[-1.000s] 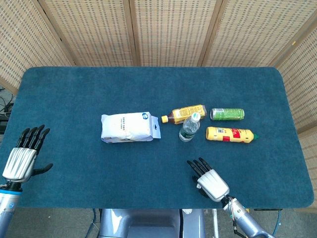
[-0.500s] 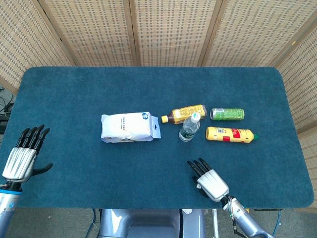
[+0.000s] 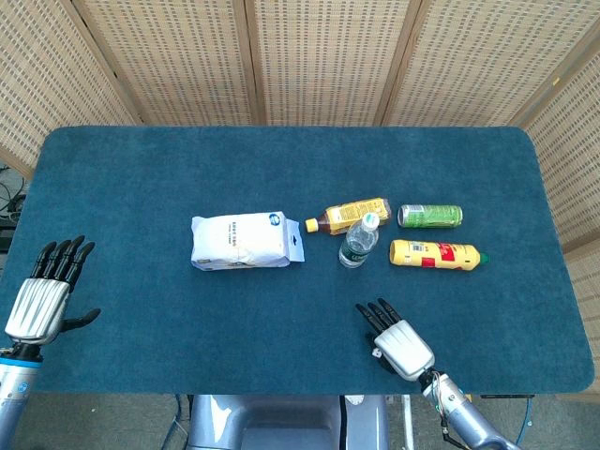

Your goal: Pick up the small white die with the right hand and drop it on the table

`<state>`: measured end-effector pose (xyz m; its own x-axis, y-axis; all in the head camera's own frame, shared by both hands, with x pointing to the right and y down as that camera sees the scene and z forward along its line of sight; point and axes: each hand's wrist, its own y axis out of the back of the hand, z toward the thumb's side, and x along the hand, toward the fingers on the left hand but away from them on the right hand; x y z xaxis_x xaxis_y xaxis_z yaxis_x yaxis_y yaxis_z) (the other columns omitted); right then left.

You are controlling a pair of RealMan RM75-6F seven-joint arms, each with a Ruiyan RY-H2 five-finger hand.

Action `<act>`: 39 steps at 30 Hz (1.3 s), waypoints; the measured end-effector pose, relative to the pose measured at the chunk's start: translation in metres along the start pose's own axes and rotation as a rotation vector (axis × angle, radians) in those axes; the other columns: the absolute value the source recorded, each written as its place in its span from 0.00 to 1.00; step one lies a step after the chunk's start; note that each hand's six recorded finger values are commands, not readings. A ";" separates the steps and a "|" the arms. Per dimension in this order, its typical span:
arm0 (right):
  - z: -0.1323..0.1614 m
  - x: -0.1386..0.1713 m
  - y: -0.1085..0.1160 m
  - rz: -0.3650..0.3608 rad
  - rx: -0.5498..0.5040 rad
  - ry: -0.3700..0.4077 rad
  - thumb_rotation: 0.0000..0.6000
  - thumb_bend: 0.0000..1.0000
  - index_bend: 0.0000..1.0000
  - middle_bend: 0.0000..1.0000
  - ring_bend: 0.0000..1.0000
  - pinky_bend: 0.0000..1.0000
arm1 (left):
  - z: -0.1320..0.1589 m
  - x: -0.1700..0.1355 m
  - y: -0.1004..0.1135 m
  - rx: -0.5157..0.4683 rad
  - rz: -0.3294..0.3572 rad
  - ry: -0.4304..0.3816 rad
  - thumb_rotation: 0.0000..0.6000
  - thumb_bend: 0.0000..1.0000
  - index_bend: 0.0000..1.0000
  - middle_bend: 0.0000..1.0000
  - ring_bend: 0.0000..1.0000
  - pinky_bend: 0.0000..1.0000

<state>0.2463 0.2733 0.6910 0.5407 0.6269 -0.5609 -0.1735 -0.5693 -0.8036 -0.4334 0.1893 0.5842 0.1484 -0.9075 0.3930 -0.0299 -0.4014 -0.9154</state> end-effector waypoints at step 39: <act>-0.083 0.006 0.105 -0.199 0.035 -0.247 1.00 0.31 0.53 0.03 0.00 0.00 | 0.002 -0.001 0.000 0.002 0.003 -0.005 1.00 0.03 0.00 0.00 0.00 0.00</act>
<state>0.3000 0.1732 0.6200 0.3511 0.8370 -0.4196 -0.1152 -0.4062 -0.9065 -0.4321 0.1903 0.5832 0.1531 -0.9079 0.3901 -0.0288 -0.3987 -0.9166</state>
